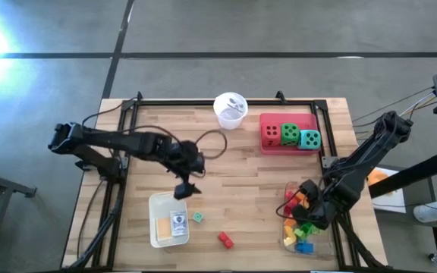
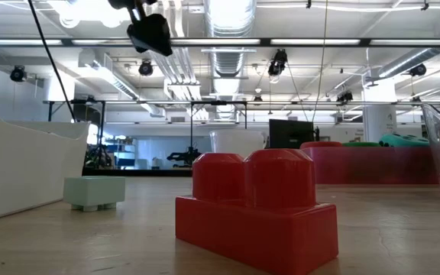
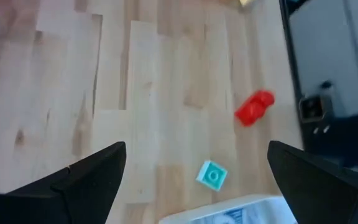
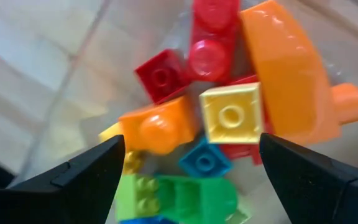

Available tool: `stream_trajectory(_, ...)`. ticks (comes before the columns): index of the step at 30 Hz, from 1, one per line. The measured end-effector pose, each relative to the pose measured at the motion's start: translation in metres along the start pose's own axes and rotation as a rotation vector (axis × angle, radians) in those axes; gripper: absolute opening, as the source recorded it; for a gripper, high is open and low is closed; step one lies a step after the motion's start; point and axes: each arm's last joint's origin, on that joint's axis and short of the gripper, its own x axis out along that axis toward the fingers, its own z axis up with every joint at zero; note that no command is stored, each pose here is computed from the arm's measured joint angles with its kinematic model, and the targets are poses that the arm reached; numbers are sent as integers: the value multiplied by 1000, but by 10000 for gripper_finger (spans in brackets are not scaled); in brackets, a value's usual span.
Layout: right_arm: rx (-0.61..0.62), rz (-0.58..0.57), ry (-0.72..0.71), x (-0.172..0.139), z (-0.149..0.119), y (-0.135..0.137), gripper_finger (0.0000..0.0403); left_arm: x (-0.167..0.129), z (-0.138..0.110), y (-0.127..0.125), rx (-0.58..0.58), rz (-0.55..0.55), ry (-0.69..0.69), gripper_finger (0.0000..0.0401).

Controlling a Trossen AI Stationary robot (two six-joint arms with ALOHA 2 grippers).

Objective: Pick & Place Toys
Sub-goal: Put the light blue game piece into the transparent bin

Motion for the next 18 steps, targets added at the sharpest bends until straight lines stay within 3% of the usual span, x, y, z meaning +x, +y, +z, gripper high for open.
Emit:
stream_trajectory(5, 3, 49, 9, -12, -2, 10, 364, 17, -20, -18, 235, 54, 52, 393)
stream_trajectory(7, 13, 75, -9, -16, -2, 13, 364, 24, -25, -22, 278, 53, 42, 393)
stream_trajectory(14, 30, 170, -137, -29, 1, 23, 364, 62, -32, -22, 135, 73, 133, 393)
stream_trajectory(18, 38, 190, -185, -35, 3, 25, 364, 84, -30, -31, 131, 85, 237, 393)
